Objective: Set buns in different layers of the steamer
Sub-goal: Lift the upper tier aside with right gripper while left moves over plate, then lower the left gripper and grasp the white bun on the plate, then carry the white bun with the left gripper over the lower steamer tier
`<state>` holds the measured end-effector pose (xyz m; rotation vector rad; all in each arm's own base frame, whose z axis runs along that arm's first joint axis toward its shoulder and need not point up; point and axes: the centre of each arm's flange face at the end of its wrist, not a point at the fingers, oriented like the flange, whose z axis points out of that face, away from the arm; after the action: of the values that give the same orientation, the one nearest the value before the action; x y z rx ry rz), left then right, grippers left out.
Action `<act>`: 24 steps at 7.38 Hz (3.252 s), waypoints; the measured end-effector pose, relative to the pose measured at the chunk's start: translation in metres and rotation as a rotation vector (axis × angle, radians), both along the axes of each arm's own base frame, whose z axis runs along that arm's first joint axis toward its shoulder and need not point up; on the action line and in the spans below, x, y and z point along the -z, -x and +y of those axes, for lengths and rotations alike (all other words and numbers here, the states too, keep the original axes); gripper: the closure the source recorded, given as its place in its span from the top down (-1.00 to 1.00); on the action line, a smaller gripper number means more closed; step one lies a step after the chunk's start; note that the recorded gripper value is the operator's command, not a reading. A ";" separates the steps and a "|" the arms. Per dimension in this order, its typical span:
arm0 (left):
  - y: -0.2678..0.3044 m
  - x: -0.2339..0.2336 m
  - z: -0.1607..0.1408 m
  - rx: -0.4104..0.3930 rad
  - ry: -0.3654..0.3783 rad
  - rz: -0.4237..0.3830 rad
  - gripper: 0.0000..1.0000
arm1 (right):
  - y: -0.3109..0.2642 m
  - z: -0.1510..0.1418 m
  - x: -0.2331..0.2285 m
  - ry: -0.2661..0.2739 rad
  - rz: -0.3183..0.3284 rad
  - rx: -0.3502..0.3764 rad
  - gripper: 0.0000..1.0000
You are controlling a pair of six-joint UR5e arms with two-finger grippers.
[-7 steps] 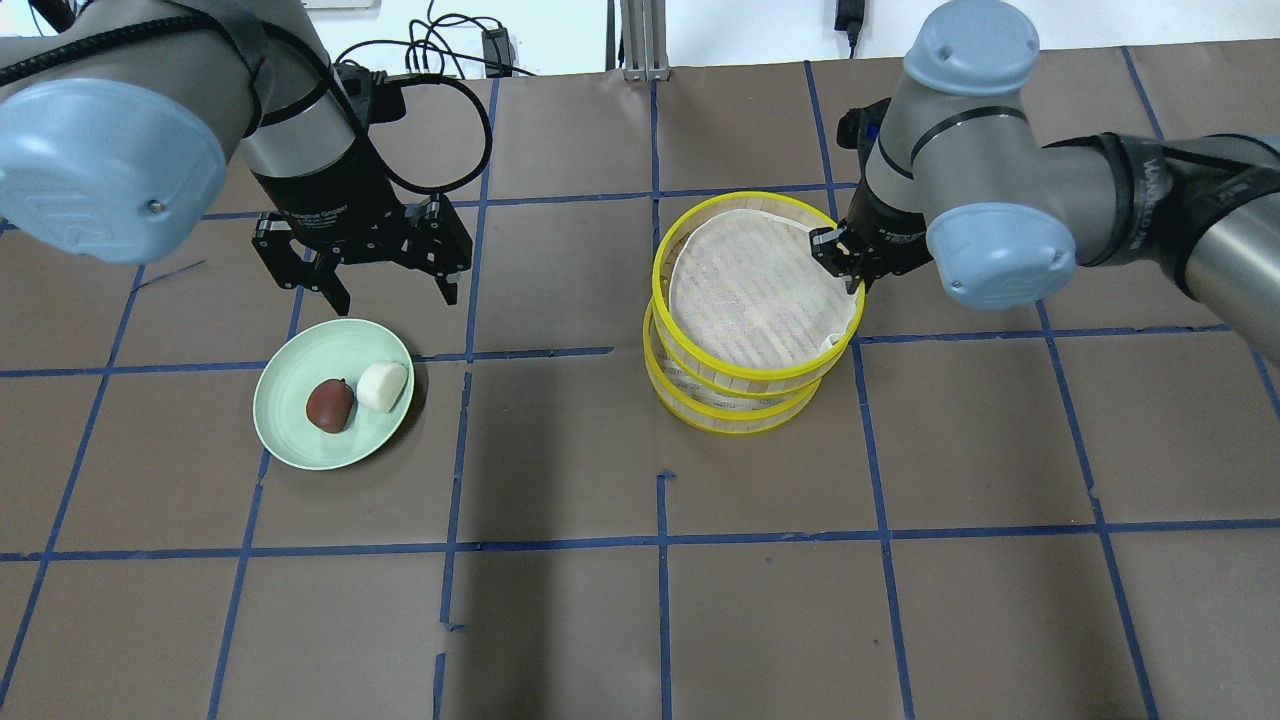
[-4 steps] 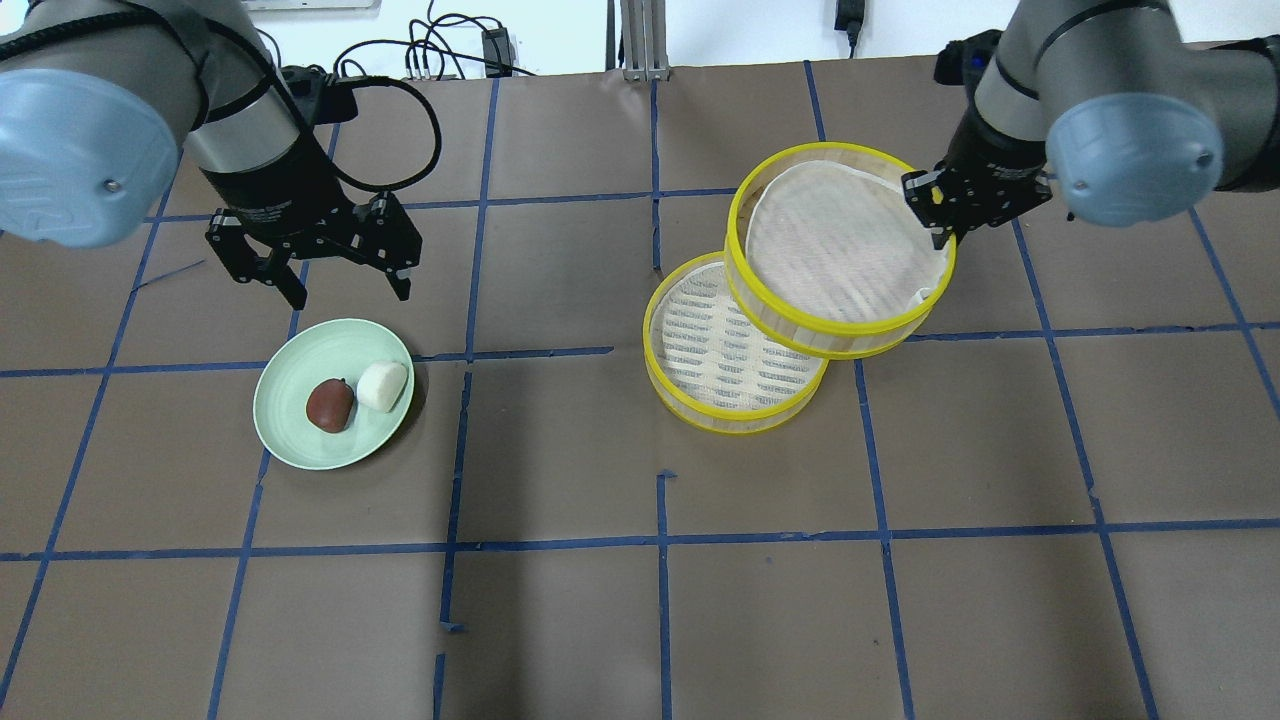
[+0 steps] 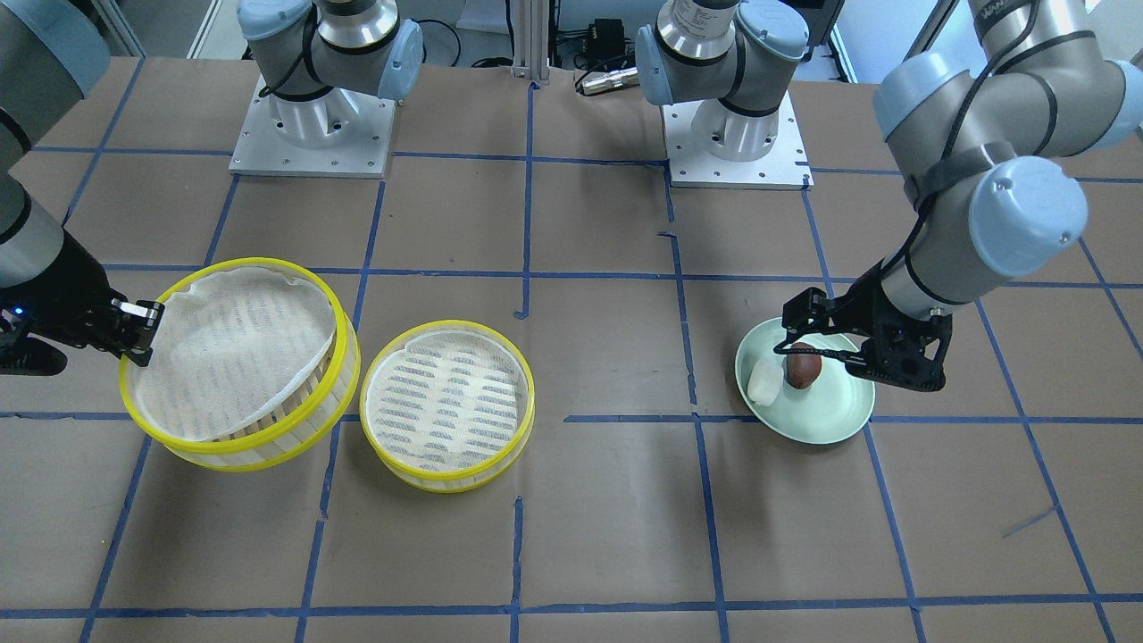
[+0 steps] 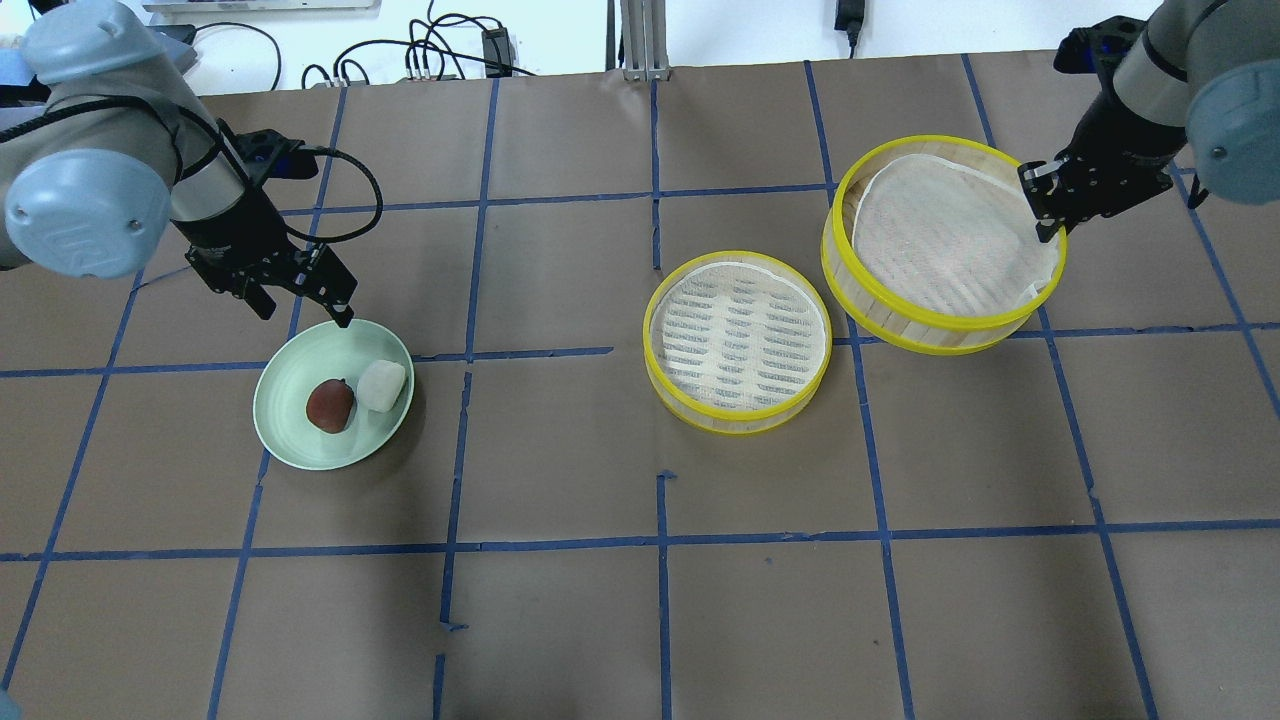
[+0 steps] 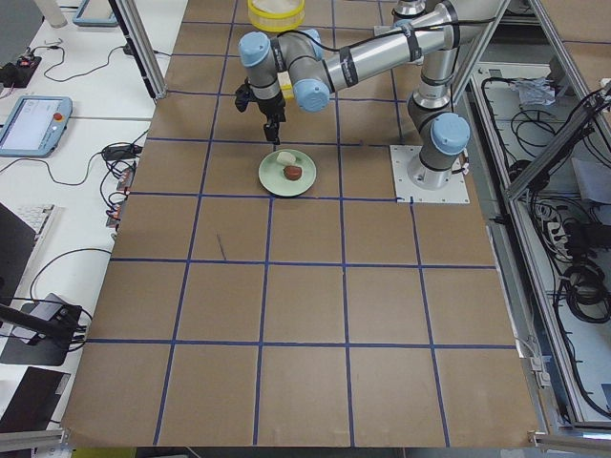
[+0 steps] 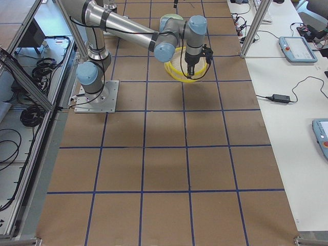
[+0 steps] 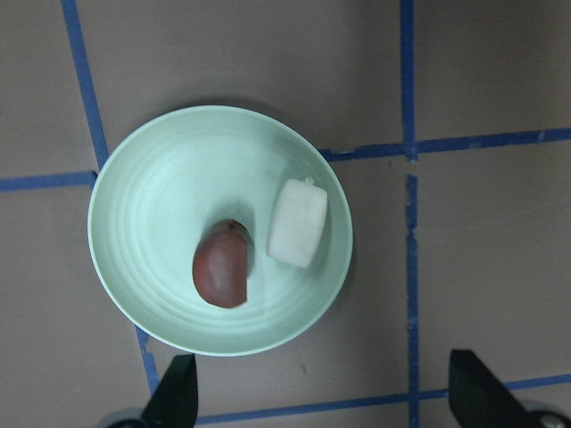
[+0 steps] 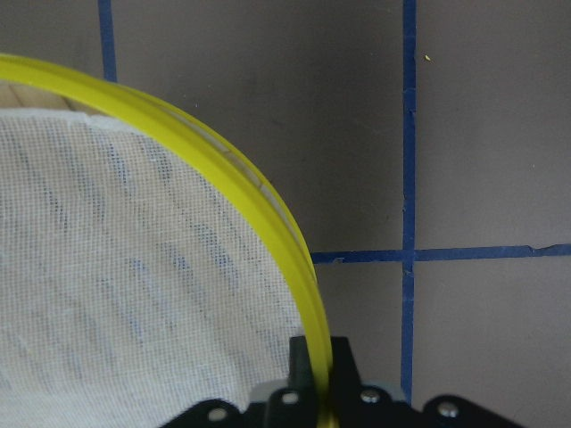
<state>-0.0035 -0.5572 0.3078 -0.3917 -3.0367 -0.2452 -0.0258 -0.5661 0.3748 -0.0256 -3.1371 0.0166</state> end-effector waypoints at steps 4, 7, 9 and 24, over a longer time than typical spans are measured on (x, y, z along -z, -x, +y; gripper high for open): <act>0.000 0.085 0.003 0.171 -0.051 0.055 0.97 | 0.018 0.003 -0.002 -0.017 0.067 -0.017 -0.82; 0.002 0.110 0.006 0.233 -0.067 0.083 0.95 | 0.019 0.005 0.010 -0.038 0.071 -0.035 -0.82; 0.006 0.113 0.005 0.233 -0.056 0.115 0.66 | 0.019 0.007 0.014 -0.043 0.069 -0.036 -0.82; 0.245 -0.022 -0.006 -0.472 0.058 0.203 -0.95 | 0.058 0.013 0.018 -0.060 0.065 -0.045 -0.82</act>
<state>-0.2484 -0.5628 0.3300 0.2835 -2.8292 -0.0804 -0.0836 -0.5526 0.3568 0.0441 -3.0706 -0.0749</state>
